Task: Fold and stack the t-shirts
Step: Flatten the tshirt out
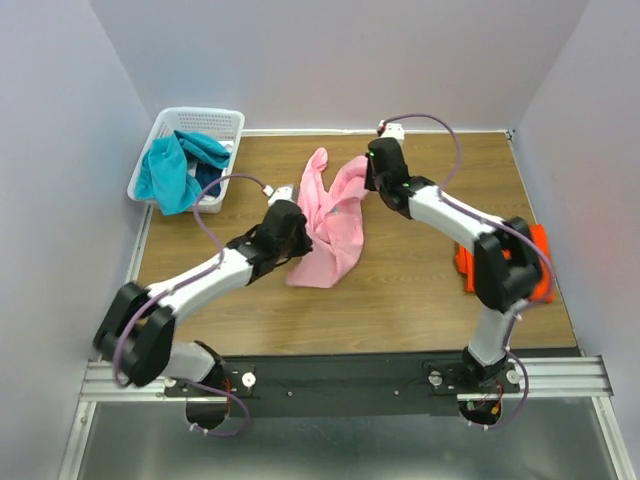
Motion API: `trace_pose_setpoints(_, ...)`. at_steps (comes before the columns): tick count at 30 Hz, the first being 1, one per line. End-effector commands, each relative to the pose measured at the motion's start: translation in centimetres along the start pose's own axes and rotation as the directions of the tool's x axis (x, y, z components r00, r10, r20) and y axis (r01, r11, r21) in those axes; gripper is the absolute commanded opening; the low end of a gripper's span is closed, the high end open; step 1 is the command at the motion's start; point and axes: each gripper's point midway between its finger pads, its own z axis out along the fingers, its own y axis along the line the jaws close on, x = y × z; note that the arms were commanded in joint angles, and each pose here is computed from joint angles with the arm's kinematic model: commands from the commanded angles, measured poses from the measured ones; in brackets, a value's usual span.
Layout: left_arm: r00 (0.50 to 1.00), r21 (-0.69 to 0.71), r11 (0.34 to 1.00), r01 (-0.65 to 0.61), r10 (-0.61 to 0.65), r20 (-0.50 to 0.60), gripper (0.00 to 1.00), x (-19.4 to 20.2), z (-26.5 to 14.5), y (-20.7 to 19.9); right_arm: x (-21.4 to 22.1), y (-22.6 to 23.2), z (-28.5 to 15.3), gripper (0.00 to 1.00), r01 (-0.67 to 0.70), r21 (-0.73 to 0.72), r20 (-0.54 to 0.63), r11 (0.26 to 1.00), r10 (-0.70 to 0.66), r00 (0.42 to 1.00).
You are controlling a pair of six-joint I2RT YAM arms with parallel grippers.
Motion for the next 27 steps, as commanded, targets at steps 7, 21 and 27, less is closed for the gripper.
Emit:
trace_pose_setpoints(7, 0.873, 0.344, 0.937, -0.068, -0.111, 0.475, 0.0, -13.5, -17.5, -7.3, -10.7, -5.2, -18.7, 0.01, -0.128, -0.059, 0.318, 0.99, 0.14, 0.938)
trace_pose_setpoints(21, 0.605, 0.54, 0.795, -0.278, -0.292, 0.74, 0.0, -23.5, -39.4, -12.3, -20.6, -4.8, -40.1, 0.01, -0.04, -0.495, 0.559, 0.868, 0.353, 0.75)
trace_pose_setpoints(27, 0.534, 0.51, 0.821, -0.257, -0.319, 0.783, 0.0, -25.9, -41.6, -12.0, -21.4, -5.0, -41.0, 0.01, -0.043, -0.496, 0.571, 0.867, 0.363, 0.737)
